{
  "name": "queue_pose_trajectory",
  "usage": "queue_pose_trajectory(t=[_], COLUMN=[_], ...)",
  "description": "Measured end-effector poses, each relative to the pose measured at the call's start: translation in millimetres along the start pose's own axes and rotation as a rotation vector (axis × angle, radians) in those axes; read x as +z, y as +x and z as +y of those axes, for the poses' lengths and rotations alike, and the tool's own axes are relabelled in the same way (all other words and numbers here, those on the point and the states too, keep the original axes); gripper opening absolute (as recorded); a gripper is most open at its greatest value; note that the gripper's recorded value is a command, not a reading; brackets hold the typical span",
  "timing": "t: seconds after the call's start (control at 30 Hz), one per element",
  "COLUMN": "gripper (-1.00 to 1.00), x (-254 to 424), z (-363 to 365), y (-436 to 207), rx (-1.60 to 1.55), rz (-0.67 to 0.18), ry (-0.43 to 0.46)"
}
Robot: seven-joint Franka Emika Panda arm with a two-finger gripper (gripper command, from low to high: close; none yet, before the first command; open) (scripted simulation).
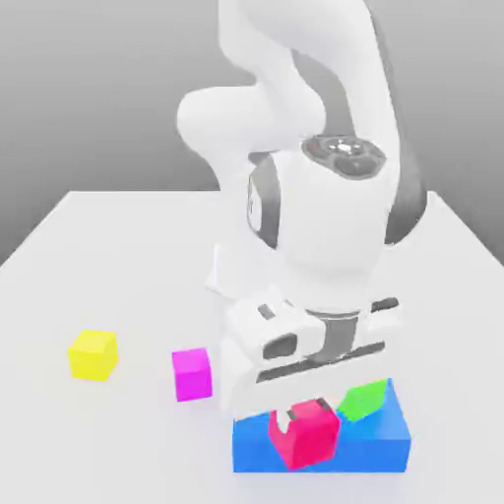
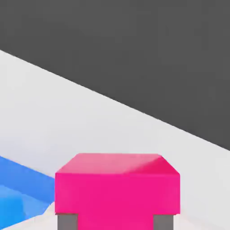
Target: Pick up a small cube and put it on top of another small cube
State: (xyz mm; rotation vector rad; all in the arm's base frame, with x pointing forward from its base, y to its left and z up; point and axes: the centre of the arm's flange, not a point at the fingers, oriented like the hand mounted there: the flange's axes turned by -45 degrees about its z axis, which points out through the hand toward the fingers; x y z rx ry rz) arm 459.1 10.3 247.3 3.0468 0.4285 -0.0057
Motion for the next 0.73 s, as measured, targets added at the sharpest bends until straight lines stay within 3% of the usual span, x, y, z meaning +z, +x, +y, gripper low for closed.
queue_pose_trajectory(t=[0.4,0.67,0.7,0.73], gripper=[-1.00,-1.00,1.00,1.00], x=[-0.2,56.0,63.4,63.4], z=[52.9,48.8,48.2,48.3], y=[-172.0,-181.6,-182.4,-182.4], rx=[0.418,0.447,0.448,0.448], rz=[-0.003,-0.002,-0.002,-0.002], ry=[0.057,0.069,0.068,0.068])
